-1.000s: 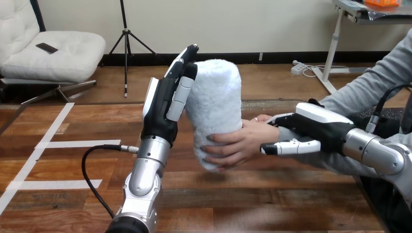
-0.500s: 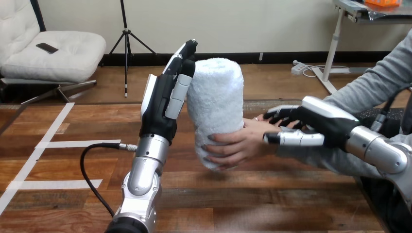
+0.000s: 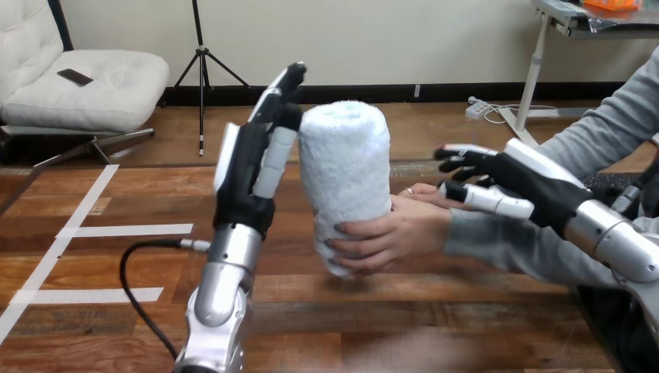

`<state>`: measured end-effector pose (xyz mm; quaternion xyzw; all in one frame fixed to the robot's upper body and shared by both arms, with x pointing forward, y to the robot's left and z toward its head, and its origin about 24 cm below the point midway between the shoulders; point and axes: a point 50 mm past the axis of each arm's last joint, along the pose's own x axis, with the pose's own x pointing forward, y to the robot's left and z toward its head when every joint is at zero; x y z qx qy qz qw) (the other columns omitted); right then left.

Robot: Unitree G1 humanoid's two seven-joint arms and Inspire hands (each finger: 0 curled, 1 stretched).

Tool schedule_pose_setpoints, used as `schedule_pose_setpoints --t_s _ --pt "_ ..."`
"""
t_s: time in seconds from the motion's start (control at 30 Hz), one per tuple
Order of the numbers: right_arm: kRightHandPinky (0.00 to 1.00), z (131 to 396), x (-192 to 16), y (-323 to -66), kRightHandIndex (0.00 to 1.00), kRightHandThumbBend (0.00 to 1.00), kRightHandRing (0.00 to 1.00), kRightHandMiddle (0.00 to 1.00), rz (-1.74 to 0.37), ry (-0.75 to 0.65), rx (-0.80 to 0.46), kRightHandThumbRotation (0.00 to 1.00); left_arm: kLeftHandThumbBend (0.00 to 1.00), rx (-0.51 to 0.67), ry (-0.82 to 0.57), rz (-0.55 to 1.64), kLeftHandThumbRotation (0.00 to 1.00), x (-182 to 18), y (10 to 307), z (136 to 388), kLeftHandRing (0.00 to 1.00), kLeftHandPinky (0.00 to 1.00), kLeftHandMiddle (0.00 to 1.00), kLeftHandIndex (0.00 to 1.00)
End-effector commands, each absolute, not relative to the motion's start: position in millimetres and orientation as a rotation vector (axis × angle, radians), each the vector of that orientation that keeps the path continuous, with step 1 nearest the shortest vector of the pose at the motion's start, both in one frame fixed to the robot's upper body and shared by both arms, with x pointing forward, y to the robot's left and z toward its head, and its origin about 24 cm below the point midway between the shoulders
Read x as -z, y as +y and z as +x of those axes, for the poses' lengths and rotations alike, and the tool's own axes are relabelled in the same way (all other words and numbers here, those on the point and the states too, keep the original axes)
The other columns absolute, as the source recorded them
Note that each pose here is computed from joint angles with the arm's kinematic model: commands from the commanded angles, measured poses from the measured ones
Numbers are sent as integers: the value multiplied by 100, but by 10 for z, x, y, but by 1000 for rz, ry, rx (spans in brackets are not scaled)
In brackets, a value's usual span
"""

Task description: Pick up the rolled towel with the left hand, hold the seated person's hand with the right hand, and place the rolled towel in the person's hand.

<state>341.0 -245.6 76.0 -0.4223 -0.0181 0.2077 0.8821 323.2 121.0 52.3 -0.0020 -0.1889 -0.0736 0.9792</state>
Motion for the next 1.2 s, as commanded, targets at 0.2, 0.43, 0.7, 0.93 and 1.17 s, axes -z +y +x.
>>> schedule_pose_setpoints --t_s 0.2,0.43,0.7,0.93,1.17 --pt "79 3446 -1063 -2316 91 100 87 89 -740 -258 -349 100 90 131 -527 18 96 -709 1349 3092 93 96 91 86" --pt "84 3389 -1100 -2278 93 100 91 92 -628 -331 -339 100 92 136 -563 29 97 -727 1404 2954 94 97 92 87" --pt "87 3294 -1105 -2217 93 100 92 92 -494 -436 -319 100 96 132 -591 33 96 -752 1476 2765 93 97 91 88" --pt "89 3209 -1097 -2141 93 100 93 93 -357 -503 -324 100 95 126 -600 32 96 -757 1543 2628 93 97 91 89" --pt "93 3077 -1080 -2023 92 100 93 93 -163 -560 -318 100 94 118 -602 36 98 -758 1614 2475 93 97 90 89"
